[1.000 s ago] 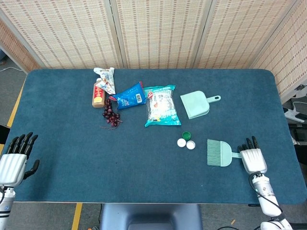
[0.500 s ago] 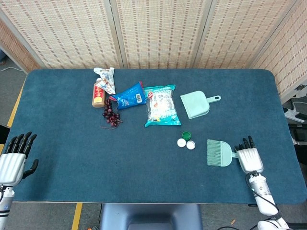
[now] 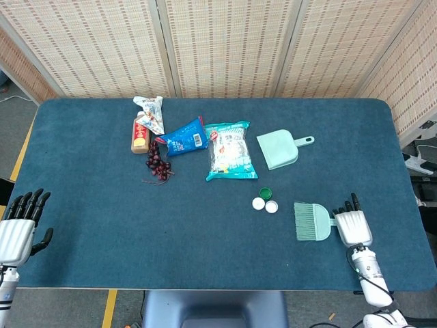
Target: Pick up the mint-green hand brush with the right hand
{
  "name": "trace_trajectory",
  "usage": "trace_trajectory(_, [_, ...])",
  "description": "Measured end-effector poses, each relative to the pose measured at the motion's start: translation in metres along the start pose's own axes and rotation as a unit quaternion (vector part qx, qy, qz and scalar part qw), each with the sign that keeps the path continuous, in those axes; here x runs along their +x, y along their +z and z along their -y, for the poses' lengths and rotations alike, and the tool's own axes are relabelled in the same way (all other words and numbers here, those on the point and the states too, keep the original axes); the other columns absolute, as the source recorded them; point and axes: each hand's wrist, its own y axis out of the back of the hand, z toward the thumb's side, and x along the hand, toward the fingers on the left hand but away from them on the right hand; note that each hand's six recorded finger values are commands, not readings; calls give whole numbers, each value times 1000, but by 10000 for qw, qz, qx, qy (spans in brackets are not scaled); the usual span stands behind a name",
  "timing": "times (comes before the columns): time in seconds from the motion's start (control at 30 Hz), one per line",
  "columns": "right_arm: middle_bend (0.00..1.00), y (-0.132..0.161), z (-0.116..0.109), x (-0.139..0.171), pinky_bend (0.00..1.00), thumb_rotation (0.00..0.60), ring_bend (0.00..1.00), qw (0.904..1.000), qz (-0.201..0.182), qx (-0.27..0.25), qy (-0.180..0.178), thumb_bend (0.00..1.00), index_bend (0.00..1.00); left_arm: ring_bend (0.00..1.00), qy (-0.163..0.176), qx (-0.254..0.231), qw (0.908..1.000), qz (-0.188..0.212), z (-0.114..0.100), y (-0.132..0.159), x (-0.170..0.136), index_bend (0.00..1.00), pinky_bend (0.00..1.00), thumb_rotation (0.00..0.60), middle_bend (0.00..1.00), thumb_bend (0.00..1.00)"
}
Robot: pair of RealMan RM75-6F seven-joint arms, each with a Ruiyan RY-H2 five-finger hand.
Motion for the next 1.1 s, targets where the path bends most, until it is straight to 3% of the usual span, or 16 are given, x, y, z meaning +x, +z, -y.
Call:
trace_trajectory(0.13, [641, 1, 1, -1, 1, 600, 360, 10000, 2, -58, -10, 324, 720, 0, -12, 4, 10000, -7, 0, 0, 0, 0, 90, 600, 0, 400])
trace_trajectory(0.4, [831, 0, -3, -3, 23, 600, 549, 9997, -49, -125, -213, 473, 915, 0, -2, 26, 10000, -20, 0, -1, 0, 0, 90, 600, 0, 399])
trace_trajectory(0.63, [885, -12, -11, -4, 23, 600, 607, 9992, -93, 231, -313, 501, 972, 0, 12, 33, 10000, -20, 0, -2, 1, 0, 90, 600, 0, 401])
trace_trajectory(0.83, [894, -25, -31, -2, 23, 600, 621, 9983, -106, 334, -456, 506, 986, 0, 16, 43, 10000, -21, 0, -1, -3, 0, 90, 600, 0, 399])
trace_trajectory(1.1, [895, -24, -81, 1, 23, 600, 621, 9955, -251, 353, -846, 506, 987, 0, 4, 38, 10000, -24, 1, -1, -4, 0, 90, 600, 0, 401])
